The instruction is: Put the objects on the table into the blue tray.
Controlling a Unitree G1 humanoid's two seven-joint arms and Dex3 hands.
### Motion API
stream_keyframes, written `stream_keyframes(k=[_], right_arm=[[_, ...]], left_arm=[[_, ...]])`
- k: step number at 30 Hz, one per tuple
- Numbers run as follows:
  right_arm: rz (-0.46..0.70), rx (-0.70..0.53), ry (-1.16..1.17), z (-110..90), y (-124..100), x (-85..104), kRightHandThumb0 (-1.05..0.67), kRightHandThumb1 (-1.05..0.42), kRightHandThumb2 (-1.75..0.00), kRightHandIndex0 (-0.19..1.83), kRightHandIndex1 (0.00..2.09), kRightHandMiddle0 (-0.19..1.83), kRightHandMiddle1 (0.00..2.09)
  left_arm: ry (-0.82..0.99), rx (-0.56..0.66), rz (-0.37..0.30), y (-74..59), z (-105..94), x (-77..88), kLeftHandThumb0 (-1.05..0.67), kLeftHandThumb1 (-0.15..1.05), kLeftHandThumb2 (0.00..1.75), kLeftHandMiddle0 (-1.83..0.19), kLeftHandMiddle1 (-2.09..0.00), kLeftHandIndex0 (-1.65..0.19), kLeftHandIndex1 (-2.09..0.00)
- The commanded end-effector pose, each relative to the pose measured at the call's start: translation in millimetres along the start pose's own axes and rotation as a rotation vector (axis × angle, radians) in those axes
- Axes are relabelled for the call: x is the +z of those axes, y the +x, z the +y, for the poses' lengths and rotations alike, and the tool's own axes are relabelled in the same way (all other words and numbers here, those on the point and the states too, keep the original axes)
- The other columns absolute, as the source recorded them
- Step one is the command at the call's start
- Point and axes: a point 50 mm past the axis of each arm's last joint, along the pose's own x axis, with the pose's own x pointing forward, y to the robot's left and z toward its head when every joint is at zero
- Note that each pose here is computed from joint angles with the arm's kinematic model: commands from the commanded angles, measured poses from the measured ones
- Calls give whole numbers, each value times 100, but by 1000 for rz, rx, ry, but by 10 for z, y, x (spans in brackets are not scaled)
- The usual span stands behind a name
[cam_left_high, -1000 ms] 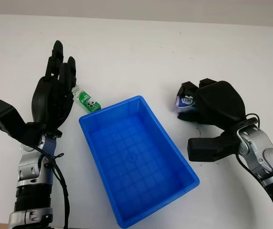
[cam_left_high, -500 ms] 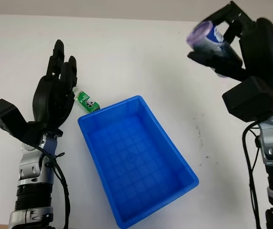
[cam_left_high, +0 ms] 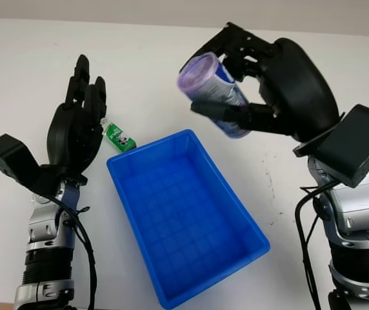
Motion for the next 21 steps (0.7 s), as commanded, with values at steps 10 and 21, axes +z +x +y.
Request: stream_keyframes(k=[10, 21], right_arm=[[133, 275, -136, 59, -55, -99, -51, -105, -9, -3, 120, -5, 108], [169, 309, -215, -55, -120, -199, -46, -104, -6, -18, 17, -15, 7]], left_arm=[[-16, 5, -12, -8, -36, -22, -70, 105, 45, 19, 0, 19, 0], [-5, 7, -13, -3, -65, -50, -69, 105, 46, 18, -4, 18, -3]])
